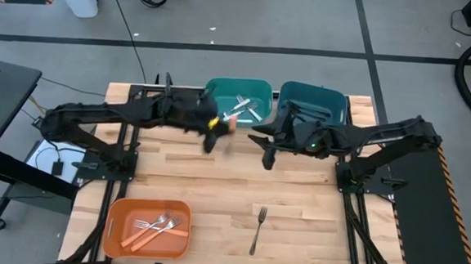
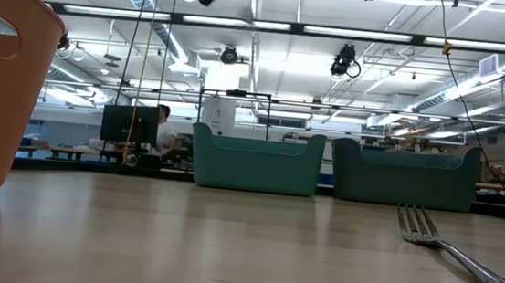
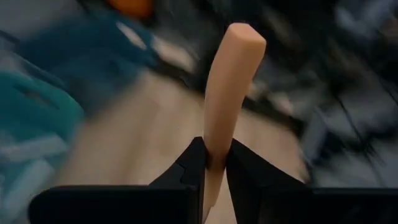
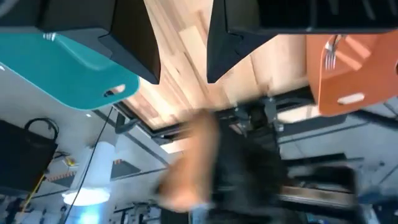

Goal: Sort silverware by color (type)
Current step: Put the orange fork into the orange bin

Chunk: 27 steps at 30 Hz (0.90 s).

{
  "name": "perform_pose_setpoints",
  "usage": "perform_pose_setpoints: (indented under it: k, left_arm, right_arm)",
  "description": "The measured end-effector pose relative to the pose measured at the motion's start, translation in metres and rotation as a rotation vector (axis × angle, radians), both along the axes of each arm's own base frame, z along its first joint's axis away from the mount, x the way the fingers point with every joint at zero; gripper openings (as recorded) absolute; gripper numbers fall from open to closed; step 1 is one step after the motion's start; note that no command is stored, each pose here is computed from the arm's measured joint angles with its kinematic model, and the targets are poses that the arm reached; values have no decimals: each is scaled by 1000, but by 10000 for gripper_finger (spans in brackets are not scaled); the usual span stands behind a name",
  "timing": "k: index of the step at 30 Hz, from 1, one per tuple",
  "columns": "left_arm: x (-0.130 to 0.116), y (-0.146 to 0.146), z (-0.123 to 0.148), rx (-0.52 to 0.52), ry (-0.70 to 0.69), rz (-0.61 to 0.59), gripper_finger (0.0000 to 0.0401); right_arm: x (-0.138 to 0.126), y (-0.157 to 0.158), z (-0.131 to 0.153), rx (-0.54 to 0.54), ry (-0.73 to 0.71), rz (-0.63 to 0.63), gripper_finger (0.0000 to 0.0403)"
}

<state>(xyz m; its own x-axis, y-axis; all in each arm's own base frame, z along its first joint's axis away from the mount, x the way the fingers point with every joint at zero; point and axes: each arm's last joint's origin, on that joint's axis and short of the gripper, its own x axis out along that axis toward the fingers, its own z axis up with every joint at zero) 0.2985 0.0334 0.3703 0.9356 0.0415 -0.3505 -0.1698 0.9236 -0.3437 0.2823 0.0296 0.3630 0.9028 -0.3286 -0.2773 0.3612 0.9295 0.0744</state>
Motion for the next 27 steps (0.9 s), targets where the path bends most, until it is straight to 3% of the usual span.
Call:
perform_pose_setpoints:
  k: [6, 8, 10, 15, 21, 27]
  left_arm:
    - [-33, -54, 2, -129, 163, -343, 52]
    - [-42, -74, 1, -201, 224, -412, 52]
    - [-55, -94, -8, -256, 370, -447, 52]
    - [-85, -133, -34, -320, 731, -454, 52]
    - [-95, -162, -64, -386, 867, -398, 67]
    - [-99, -176, -105, -372, 1005, -348, 69]
  right_arm:
    - [-22, -3, 5, -14, 69, -27, 137]
    - [-26, -5, 4, -26, 99, -45, 137]
    - [-29, -6, 3, -30, 121, -50, 137]
    - [-26, -6, 1, -33, 130, -52, 137]
    - [-24, -6, -4, -38, 160, -51, 137]
    - [-24, -5, -6, -19, 181, -14, 137]
